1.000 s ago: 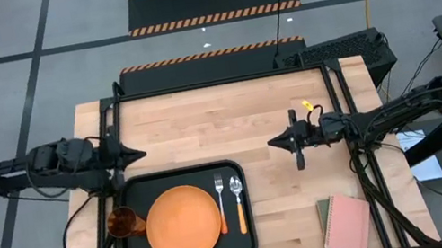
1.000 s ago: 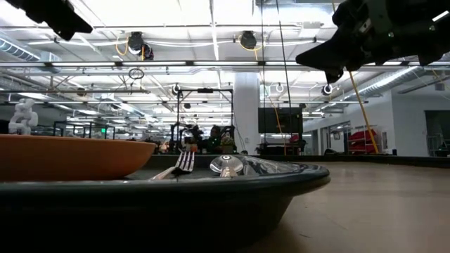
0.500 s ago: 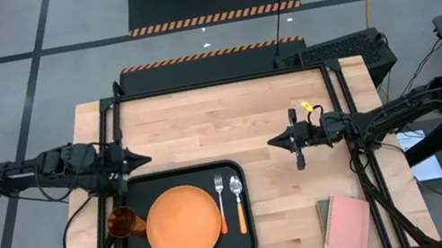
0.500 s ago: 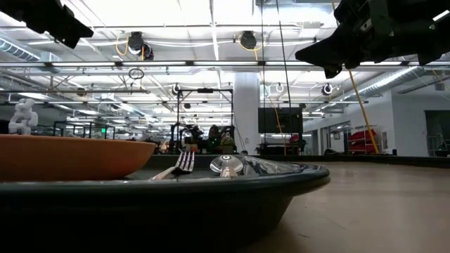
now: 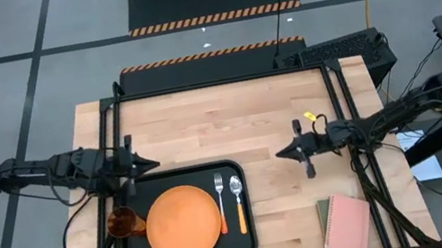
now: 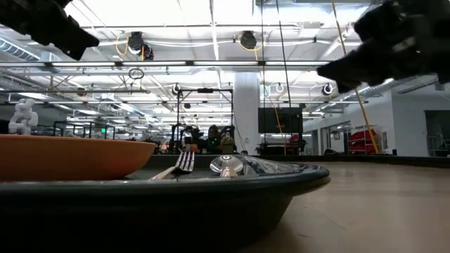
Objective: Pick and place plate/cup/fork/spoon on tray
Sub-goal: Return to Home Position
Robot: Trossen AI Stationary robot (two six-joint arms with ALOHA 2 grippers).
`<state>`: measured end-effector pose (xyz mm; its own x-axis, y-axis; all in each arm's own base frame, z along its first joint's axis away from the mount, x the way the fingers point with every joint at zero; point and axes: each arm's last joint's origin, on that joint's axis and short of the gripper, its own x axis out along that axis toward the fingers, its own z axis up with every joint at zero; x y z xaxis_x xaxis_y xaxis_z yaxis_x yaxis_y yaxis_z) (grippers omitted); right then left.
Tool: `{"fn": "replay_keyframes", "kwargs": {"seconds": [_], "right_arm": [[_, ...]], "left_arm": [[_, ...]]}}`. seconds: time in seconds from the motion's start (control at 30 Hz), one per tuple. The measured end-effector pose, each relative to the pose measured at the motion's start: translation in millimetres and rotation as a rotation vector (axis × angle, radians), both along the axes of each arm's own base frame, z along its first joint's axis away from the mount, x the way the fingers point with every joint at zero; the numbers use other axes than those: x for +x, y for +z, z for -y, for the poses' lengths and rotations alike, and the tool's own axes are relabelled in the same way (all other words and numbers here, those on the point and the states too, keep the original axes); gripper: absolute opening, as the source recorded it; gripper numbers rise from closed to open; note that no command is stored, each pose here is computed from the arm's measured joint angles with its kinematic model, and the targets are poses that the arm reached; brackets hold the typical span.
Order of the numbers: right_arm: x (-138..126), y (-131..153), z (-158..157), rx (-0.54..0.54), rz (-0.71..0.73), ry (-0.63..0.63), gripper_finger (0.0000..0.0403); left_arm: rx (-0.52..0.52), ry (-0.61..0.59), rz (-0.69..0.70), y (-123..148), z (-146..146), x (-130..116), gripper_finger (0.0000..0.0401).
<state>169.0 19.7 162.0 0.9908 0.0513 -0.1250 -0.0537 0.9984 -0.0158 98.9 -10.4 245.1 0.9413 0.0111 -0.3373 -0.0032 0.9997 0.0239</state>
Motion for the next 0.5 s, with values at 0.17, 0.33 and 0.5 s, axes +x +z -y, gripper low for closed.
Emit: {"fn": "replay_keyframes", "kwargs": {"seconds": [0.17, 0.33, 0.5], "right_arm": [[-13, -1, -8, 0.065, 0.151, 0.056, 0.0], [-15, 3, -9, 0.058, 0.207, 0.066, 0.0], [-15, 1, -9, -0.018, 0.187, 0.072, 0.0]], "left_arm": [[-0.049, -0.004, 0.082, -5, 3, 6, 0.0002], [-0.066, -0.017, 0.071, -10, 6, 7, 0.0002], [-0.024, -0.007, 0.071, -15, 8, 8, 0.0002]]}}
